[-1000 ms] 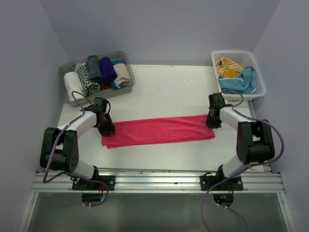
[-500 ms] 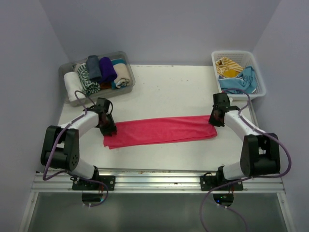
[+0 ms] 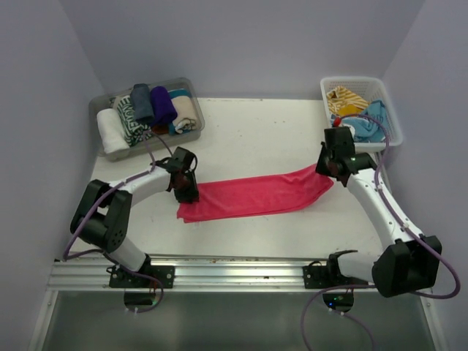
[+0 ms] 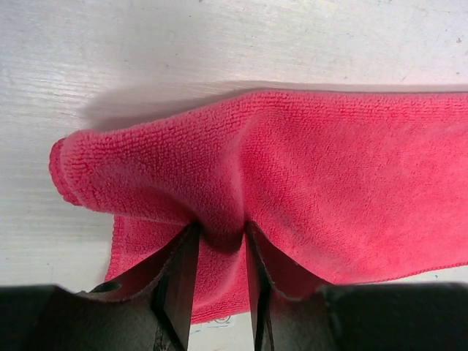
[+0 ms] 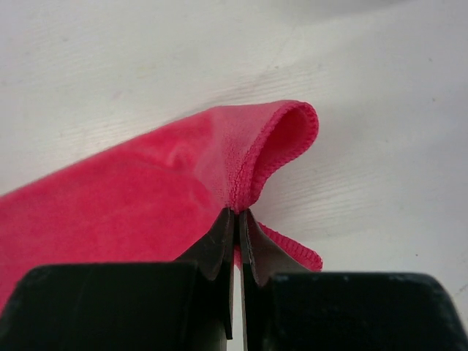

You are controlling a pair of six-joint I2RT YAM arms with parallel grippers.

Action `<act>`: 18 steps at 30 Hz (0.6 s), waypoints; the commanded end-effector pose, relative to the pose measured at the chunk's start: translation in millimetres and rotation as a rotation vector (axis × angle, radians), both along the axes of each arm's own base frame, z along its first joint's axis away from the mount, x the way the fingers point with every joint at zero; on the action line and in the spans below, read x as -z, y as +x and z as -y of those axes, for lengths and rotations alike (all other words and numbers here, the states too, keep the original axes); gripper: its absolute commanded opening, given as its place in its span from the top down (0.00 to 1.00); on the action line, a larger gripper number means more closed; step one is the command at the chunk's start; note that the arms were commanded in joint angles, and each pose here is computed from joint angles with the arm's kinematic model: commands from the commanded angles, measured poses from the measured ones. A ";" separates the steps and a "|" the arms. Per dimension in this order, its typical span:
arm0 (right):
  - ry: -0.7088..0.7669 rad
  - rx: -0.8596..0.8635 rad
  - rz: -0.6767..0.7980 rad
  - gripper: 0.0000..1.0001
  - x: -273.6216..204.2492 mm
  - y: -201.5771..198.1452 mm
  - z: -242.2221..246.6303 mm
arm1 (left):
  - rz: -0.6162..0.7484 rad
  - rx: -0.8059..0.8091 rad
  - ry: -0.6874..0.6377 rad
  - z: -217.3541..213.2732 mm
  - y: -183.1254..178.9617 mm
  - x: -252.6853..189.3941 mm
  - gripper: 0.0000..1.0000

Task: Roll the towels
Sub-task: Fold the towel

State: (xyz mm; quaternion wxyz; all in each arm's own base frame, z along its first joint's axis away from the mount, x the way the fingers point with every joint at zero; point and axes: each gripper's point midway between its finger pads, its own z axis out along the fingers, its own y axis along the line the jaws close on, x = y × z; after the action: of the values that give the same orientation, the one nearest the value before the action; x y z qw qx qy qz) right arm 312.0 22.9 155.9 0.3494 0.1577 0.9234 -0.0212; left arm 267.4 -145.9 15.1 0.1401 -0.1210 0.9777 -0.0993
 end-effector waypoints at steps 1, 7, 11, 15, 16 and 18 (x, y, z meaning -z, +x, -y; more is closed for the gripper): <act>-0.012 -0.105 0.056 1.00 -35.9 -0.7 -36.3 | -0.030 0.000 -0.004 6.7 -3.8 5.1 0.65; 0.056 -0.285 0.098 1.00 -54.9 -1.5 -125.5 | 0.020 0.001 0.028 -9.8 -4.7 -24.6 0.64; 0.074 -0.415 0.105 1.00 -57.5 -9.1 -190.0 | 0.035 -0.036 0.058 -34.7 -9.2 -32.2 0.64; 0.093 -0.525 0.120 1.00 -61.3 -11.1 -249.4 | 0.017 -0.091 0.063 -60.7 -15.0 -21.7 0.64; 0.090 -0.547 0.119 1.00 -60.3 -12.5 -260.3 | 0.016 -0.117 0.062 -67.6 -13.5 -19.2 0.64; 0.092 -0.612 0.111 1.00 -55.5 -18.8 -293.1 | -0.007 -0.124 0.067 -71.1 -16.4 -10.1 0.64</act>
State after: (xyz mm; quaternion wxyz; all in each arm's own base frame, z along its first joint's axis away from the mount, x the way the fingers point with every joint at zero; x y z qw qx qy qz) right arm 289.1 277.7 191.5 0.3556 -0.1046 0.9228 0.1049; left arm 259.9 -85.9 37.9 0.1619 -0.1793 0.9677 -0.0722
